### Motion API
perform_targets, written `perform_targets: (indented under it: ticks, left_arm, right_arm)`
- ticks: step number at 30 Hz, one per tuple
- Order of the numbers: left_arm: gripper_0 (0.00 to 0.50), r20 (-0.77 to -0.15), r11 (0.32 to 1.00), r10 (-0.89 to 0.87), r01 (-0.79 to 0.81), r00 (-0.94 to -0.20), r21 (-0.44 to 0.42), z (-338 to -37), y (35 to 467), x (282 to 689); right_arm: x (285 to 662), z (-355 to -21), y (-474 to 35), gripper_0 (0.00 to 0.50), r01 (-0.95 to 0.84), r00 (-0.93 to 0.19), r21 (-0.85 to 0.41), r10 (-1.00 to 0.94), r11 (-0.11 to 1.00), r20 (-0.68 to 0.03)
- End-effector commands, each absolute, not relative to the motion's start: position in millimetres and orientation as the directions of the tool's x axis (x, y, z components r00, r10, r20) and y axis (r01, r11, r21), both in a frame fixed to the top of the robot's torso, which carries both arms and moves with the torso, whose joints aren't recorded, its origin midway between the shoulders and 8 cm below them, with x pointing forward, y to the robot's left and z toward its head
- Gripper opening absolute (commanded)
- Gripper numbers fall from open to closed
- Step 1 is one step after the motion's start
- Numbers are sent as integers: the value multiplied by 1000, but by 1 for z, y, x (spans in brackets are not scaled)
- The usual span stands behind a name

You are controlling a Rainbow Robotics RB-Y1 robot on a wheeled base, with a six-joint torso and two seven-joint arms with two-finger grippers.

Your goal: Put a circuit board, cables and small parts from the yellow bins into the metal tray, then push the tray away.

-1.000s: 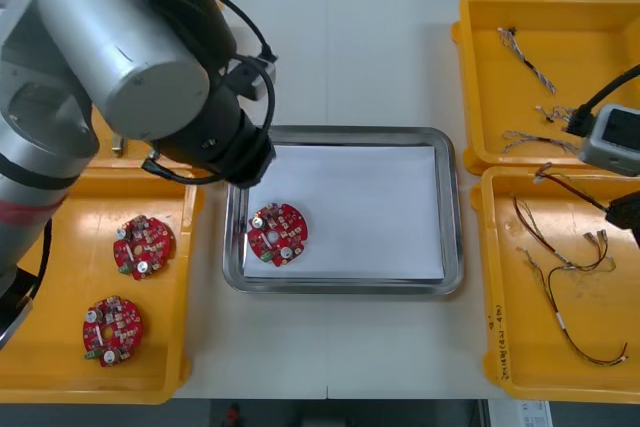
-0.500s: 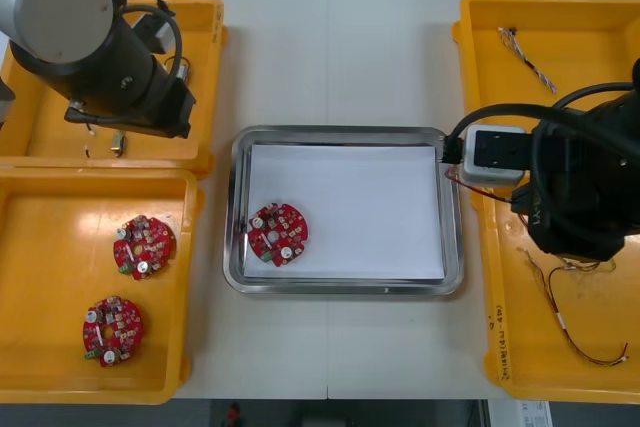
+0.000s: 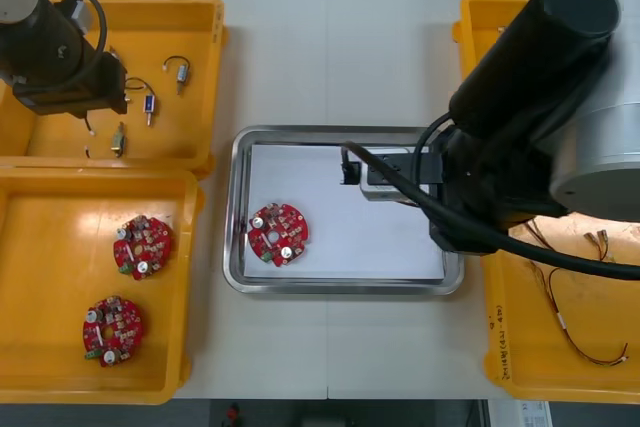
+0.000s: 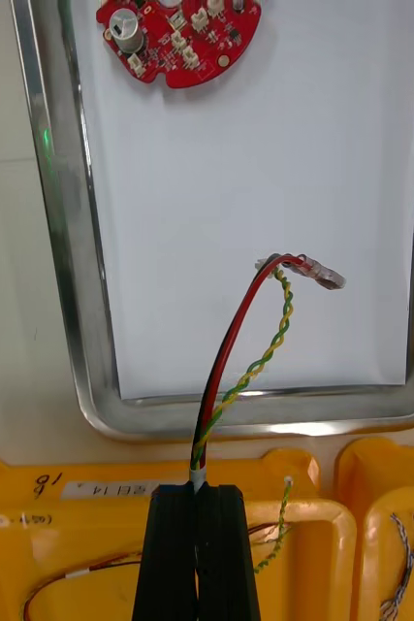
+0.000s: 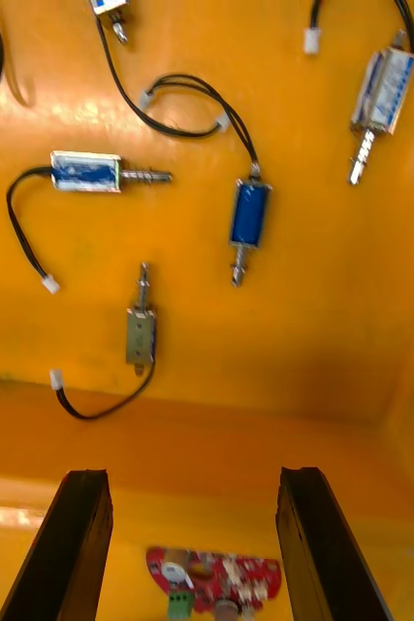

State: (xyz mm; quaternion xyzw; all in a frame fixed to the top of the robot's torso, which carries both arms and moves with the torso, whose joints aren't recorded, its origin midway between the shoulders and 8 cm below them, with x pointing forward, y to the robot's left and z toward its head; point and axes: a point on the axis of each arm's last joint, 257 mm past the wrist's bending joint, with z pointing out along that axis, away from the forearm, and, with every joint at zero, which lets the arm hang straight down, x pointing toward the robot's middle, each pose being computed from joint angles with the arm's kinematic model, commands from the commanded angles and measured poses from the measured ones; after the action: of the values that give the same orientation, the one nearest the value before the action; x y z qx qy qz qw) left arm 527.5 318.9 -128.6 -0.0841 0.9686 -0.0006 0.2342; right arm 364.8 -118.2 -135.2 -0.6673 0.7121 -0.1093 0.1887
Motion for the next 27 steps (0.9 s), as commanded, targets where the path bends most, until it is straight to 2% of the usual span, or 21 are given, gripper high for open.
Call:
perform_targets:
  ticks: [1, 9, 16, 27]
  left_arm:
    - [500, -545, 993, -92, -120, -834, 17, -98, 348, 552]
    - [500, -612, 990, -122, -143, -781, -15, -87, 358, 572]
    - [500, -684, 984, -155, -170, -713, -47, -73, 373, 605]
    - [500, -716, 973, -210, -212, -666, -88, -63, 393, 638]
  right_arm:
    - [376, -140, -85, 0, -901, 29, -433, -992, 29, -127]
    - [392, -177, -71, 0, -910, 13, -413, -992, 40, -124]
    - [397, -218, -73, 0, -929, 6, -370, -995, 30, -95]
    - [411, -250, -73, 0, -929, 13, -370, -996, 21, -89]
